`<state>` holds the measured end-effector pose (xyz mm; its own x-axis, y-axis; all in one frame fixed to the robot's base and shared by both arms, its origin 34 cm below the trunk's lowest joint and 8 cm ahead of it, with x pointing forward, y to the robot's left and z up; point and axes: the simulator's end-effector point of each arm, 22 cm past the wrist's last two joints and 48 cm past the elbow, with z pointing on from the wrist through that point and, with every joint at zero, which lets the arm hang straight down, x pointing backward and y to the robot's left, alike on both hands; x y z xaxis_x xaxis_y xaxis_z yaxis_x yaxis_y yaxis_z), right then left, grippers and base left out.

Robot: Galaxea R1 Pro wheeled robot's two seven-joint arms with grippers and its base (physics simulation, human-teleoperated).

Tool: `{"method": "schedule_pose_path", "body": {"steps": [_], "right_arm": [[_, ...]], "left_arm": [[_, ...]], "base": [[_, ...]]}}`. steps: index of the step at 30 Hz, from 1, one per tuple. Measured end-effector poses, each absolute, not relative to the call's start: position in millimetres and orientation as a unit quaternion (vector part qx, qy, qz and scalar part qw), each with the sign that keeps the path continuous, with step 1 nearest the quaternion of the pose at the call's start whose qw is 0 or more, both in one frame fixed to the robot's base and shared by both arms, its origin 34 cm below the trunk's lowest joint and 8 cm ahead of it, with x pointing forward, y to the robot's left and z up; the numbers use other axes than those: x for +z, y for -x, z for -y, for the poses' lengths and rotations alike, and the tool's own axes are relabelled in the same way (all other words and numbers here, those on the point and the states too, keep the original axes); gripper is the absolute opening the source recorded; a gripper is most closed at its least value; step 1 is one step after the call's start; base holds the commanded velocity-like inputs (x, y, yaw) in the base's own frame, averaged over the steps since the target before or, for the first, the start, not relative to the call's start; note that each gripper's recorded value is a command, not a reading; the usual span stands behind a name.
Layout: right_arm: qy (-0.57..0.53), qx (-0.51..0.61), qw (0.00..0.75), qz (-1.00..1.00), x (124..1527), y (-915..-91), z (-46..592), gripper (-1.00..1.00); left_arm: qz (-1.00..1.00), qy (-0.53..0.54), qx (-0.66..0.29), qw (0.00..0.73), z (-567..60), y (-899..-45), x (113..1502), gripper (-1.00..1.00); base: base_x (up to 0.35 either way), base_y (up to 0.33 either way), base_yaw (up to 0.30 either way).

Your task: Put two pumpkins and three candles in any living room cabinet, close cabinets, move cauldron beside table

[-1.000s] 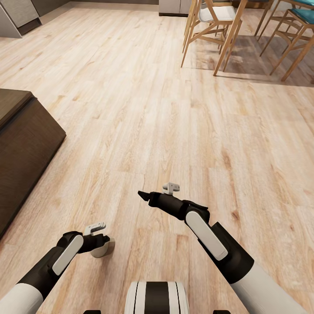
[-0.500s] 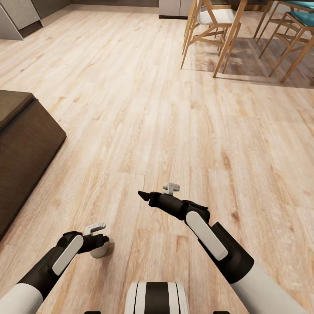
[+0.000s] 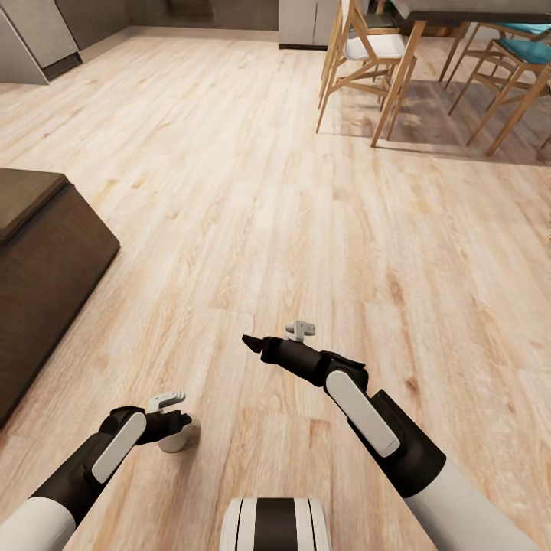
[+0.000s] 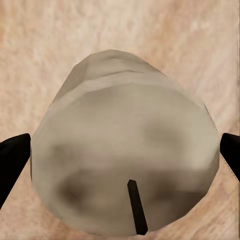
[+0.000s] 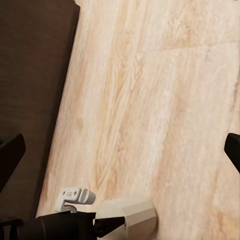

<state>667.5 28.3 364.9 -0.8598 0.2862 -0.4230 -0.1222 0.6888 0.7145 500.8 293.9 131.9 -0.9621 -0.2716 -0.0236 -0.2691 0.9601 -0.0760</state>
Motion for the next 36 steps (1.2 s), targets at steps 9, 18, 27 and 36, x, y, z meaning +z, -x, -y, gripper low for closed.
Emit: {"method": "schedule_pose_path", "body": {"steps": [9,18,27,36], "right_arm": [[-0.043,0.388,0.272,-0.879,383,-672,-25,1.00],[-0.080,0.269,0.277,-0.919,369,-681,20,1.00],[-0.117,0.109,0.267,-0.950,359,-674,84,1.00],[-0.100,0.106,0.276,-0.950,380,-674,82,1.00]], "left_arm": [[-0.989,0.138,-0.044,0.040,-295,-521,155,-1.00],[-0.987,0.136,-0.063,0.053,-295,-547,194,-1.00],[-0.982,0.157,-0.080,0.066,-314,-567,238,-1.00],[-0.981,0.155,-0.082,0.082,-314,-573,255,-1.00]], "base": [[0.000,0.000,0.000],[0.000,0.000,0.000],[-0.001,0.000,0.000],[-0.258,0.000,0.053]]}}
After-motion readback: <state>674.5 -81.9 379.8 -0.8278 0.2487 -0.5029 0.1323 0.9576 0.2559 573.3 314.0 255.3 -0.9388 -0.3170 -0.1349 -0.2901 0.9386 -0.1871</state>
